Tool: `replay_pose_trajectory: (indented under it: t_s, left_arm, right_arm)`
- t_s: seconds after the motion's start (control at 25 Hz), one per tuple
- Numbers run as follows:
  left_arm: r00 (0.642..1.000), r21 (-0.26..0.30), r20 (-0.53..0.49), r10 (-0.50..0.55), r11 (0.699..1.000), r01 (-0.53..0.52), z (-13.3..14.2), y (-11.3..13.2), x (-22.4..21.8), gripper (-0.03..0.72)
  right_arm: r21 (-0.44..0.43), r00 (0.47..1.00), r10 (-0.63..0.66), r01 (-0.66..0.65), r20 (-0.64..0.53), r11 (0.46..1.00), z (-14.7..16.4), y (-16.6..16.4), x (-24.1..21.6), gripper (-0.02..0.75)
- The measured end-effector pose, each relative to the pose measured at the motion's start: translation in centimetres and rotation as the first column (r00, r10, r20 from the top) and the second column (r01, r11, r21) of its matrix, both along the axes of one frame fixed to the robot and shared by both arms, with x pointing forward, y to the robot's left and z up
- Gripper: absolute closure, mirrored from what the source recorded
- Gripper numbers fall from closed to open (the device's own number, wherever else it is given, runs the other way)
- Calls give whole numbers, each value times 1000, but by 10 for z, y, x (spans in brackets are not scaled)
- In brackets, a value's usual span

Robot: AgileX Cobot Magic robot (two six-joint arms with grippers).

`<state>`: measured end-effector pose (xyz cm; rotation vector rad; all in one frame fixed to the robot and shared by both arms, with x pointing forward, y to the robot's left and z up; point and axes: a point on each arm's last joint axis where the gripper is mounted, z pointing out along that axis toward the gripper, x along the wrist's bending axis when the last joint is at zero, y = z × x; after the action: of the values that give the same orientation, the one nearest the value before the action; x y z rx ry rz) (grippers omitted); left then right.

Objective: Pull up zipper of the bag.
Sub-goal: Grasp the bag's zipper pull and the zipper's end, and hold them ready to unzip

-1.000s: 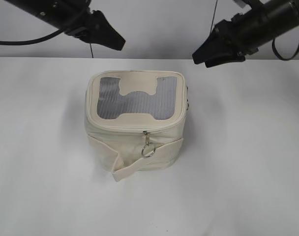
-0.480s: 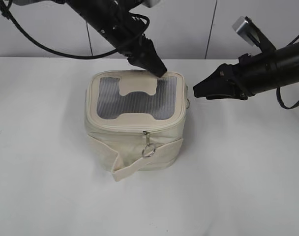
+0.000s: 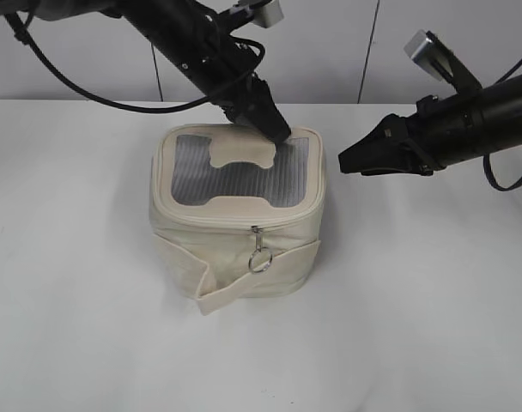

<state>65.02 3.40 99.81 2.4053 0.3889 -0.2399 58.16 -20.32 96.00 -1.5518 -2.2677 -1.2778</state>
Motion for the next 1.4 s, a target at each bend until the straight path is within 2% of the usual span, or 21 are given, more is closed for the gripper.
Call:
replay_pose_trajectory:
  t_s: [0.08,0.16,0.4,0.72,1.08,1.4]
  left_arm:
    - [1000,9,-1,-5,1000,5,0,1,0,576]
    - [1000,16,-1,-7,1000,7,-1,1,-1,643]
    - [1000,17,-3,-8,1000,8,-1,1,-1,645]
    - [1000,16,-3,-8,1000,8,-1,0,-1,646]
    - [1000,17,-3,-8,1000,8,-1,1,-1,646]
    - [1000,17,-3,-8,1000,8,-1,1,-1,646]
  right_arm:
    - [-4,1000,2,-2,-5,1000,-2,0,-1,336]
    - [-10,1000,6,-6,-10,1000,-4,-1,-3,336]
    - [-76,998,45,-42,45,996,-10,4,-5,336]
    - [-219,982,108,-73,155,973,-13,32,-8,336]
    - [-249,987,122,-92,109,964,-36,34,-5,336]
    - [-212,985,100,-68,143,975,-36,36,-1,338]
